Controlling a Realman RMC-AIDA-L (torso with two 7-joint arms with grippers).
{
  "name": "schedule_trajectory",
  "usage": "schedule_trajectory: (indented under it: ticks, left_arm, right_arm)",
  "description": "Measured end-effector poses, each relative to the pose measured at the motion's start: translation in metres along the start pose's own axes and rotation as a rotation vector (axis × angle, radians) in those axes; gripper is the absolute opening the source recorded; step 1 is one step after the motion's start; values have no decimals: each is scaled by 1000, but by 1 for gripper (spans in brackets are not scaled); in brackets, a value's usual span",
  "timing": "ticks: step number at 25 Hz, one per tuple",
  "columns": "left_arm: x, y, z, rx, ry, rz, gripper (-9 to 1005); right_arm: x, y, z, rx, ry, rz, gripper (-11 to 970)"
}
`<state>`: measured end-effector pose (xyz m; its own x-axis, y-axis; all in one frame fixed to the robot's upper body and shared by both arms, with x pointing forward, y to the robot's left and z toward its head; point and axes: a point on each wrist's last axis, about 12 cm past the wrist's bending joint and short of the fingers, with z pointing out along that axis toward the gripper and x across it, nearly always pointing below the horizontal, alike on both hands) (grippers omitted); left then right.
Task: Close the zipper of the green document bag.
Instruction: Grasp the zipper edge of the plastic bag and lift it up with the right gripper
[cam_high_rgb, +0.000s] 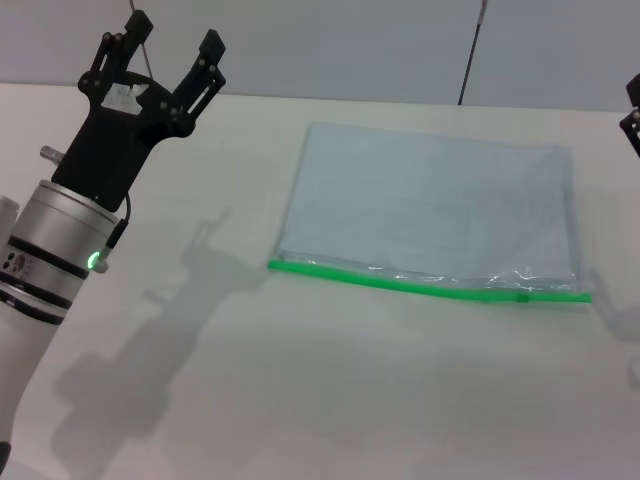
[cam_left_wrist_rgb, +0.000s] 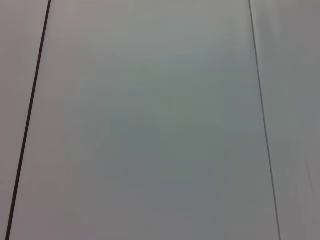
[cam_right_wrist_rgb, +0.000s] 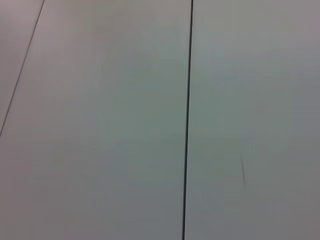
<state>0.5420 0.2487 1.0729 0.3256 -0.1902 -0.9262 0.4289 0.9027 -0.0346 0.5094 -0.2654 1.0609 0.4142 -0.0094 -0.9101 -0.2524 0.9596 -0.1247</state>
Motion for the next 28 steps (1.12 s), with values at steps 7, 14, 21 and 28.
schedule_trajectory:
  ticks: [7, 14, 21, 28]
  left_arm:
    - [0, 0, 0, 0, 0, 0, 873]
    - [0, 0, 0, -1, 3, 0, 872]
    - [0, 2, -1, -6, 6, 6, 872]
    - [0, 4, -3, -14, 7, 9, 871]
  right_arm:
    - [1, 0, 0, -1, 5, -1, 879]
    - [2, -2, 0, 11, 19, -4, 879]
    - [11, -5, -4, -23, 100, -180, 879]
    - [21, -11, -27, -24, 198, -534, 879]
